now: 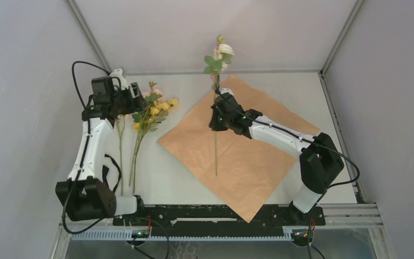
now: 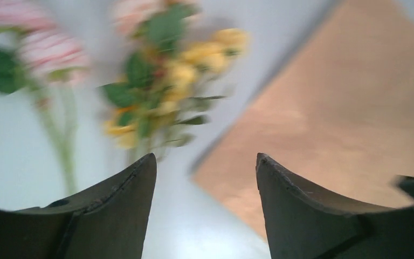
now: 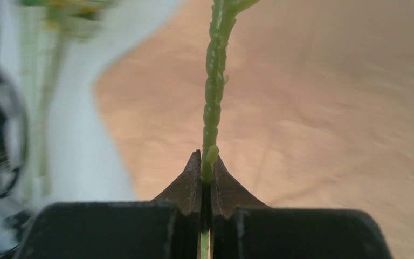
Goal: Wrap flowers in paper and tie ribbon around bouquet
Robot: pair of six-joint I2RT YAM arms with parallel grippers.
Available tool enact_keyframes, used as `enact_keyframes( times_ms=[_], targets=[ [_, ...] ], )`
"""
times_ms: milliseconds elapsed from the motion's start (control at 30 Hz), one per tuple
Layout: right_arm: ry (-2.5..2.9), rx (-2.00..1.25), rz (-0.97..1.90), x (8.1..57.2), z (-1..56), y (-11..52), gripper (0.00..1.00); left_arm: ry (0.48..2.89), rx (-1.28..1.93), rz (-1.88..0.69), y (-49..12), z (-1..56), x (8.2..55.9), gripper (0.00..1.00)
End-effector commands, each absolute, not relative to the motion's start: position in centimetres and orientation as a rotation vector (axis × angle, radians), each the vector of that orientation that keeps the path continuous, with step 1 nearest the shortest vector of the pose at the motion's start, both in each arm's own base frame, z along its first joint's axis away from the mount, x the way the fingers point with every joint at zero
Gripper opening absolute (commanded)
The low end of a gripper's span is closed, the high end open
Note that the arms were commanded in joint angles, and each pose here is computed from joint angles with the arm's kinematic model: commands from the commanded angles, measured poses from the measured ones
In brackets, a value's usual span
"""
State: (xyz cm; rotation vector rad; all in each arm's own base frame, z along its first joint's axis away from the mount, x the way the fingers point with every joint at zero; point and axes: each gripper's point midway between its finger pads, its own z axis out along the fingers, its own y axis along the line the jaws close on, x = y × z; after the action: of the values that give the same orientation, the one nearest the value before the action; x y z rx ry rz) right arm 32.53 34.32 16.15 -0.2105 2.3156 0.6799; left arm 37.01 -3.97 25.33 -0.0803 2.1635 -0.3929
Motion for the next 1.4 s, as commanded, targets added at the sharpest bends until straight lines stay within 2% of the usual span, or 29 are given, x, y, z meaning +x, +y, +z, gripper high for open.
enact_keyframes(
  times_ms=[0, 133, 167, 200, 267, 300, 367, 567, 700, 800, 900, 933, 1033, 1100, 1267, 1367],
  targets=[
    [2.528, -0.17, 0.209, 33.2, 10.4, 25.6, 0.0, 2.377, -0.179, 0.058, 6.9, 18.1, 35.6, 0.71],
    [2.613, -0.093, 0.058, 34.8, 7.5, 22.3, 0.0, 2.511, -0.315, 0.133, 11.9, 13.1, 34.8, 0.62],
    [2.628, -0.074, 0.03, 35.3, 6.8, 21.8, 0.04, 2.545, -0.336, 0.144, 12.7, 11.9, 34.6, 0.56],
    [2.642, -0.063, 0.01, 35.5, 6.2, 21.5, 0.12, 2.577, -0.349, 0.143, 13.2, 10.8, 34.5, 0.53],
    [2.671, -0.059, -0.037, 36.0, 5.3, 21.2, 0.43, 2.639, -0.339, 0.135, 13.4, 8.9, 34.4, 0.51],
    [2.682, -0.061, -0.059, 36.0, 5.0, 21.1, 0.53, 2.667, -0.33, 0.126, 13.4, 8.1, 34.4, 0.51],
    [2.687, -0.074, -0.094, 36.1, 4.8, 21.2, 0.62, 2.712, -0.325, 0.135, 13.8, 6.6, 34.6, 0.53],
    [2.65, -0.109, -0.065, 35.7, 6.4, 22.1, 0.66, 2.787, -0.337, 0.214, 15.6, 3.9, 35.7, 0.55],
    [2.632, -0.144, -0.047, 34.9, 7.1, 22.3, 0.65, 2.81, -0.362, 0.204, 16.1, 3.3, 36.9, 0.45],
    [2.618, -0.154, -0.053, 34.3, 7.7, 22.1, 0.65, 2.83, -0.348, 0.132, 15.4, 3.2, 37.5, 0.33],
    [2.605, -0.157, -0.062, 33.8, 8.2, 21.7, 0.65, 2.859, -0.311, 0.045, 14.4, 3.0, 37.4, 0.05],
    [2.6, -0.156, -0.059, 33.7, 8.5, 21.6, 0.65, 2.863, -0.305, 0.033, 14.3, 2.9, 37.2, 0.01],
    [2.58, -0.166, -0.048, 33.4, 9.4, 21.6, 0.65, 2.829, -0.352, -0.017, 14.4, 3.2, 36.7, 0.0],
    [2.559, -0.191, -0.037, 33.2, 10.2, 21.9, 0.65, 2.719, -0.481, -0.03, 15.7, 5.1, 36.8, 0.0],
    [2.457, -0.322, 0.093, 32.3, 13.1, 25.4, 0.66, 2.39, -0.584, -0.127, 16.1, 14.0, 37.7, 0.0],
    [2.364, -0.446, 0.388, 30.7, 16.3, 30.4, 0.75, 2.237, -0.526, -0.244, 13.6, 20.3, 37.8, 0.0]
  ],
)
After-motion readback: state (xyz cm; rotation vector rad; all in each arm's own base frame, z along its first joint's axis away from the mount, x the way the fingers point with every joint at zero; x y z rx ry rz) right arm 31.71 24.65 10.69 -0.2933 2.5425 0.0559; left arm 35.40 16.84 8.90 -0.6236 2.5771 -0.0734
